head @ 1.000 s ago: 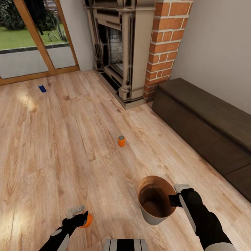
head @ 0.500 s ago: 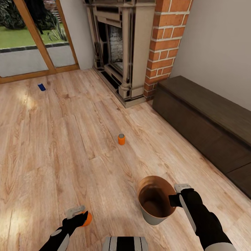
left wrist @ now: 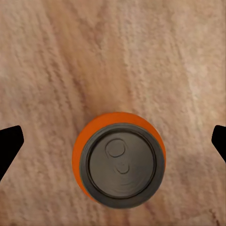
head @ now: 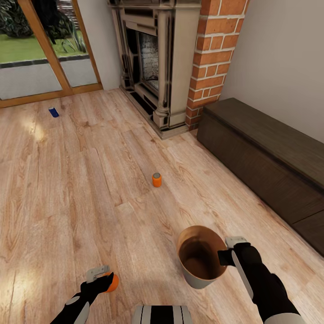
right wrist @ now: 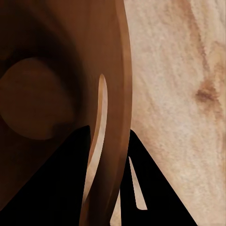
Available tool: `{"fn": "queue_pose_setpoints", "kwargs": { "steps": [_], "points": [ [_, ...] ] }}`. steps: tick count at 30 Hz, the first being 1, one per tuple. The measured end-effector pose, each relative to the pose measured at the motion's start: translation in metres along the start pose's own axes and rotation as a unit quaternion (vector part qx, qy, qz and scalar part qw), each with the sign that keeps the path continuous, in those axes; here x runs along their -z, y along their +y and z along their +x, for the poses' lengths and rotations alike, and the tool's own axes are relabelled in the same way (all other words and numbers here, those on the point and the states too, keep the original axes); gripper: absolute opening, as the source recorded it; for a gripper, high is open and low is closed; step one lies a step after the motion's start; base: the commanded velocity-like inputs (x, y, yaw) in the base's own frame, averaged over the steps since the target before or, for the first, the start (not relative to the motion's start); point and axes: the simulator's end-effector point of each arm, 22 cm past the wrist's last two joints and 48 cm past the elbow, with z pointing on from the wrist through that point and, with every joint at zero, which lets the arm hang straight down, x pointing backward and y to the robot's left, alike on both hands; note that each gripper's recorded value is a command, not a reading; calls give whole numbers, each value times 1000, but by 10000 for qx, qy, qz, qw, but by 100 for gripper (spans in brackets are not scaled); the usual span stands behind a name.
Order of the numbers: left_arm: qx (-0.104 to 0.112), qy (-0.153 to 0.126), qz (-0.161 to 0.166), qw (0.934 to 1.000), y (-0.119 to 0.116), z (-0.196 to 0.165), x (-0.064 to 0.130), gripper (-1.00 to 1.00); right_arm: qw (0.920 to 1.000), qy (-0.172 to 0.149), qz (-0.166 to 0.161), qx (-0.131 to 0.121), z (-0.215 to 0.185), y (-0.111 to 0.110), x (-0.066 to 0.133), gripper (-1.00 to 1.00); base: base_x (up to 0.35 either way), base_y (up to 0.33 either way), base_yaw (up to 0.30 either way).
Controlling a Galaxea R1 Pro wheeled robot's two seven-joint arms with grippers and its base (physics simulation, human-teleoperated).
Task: Put the three can of soda from the living room inside the tash can in the kitchen.
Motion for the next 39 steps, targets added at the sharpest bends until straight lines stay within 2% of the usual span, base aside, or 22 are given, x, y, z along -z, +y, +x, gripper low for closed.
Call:
{"fn": "queue_pose_setpoints", "kwargs": {
  "steps": [5,8,18,22,39],
  "points": [
    [0,2,0,10000,0,1,-2,100,9999,-147,4,0,-10,0,4,-100,0,0,0],
    [0,0,0,10000,1,6,-7,100,9999,-154,3,0,-8,1,-2,-100,0,0,0],
    [-1,2,1,10000,1,6,-7,100,9999,-160,11,4,-8,0,-1,-100,0,0,0],
    [-2,1,2,10000,2,11,-14,100,9999,-161,3,-1,-5,2,-10,-100,0,0,0],
    [-8,63,-10,10000,3,18,-16,100,9999,-128,5,5,-3,2,-14,-100,0,0,0]
  ]
}}
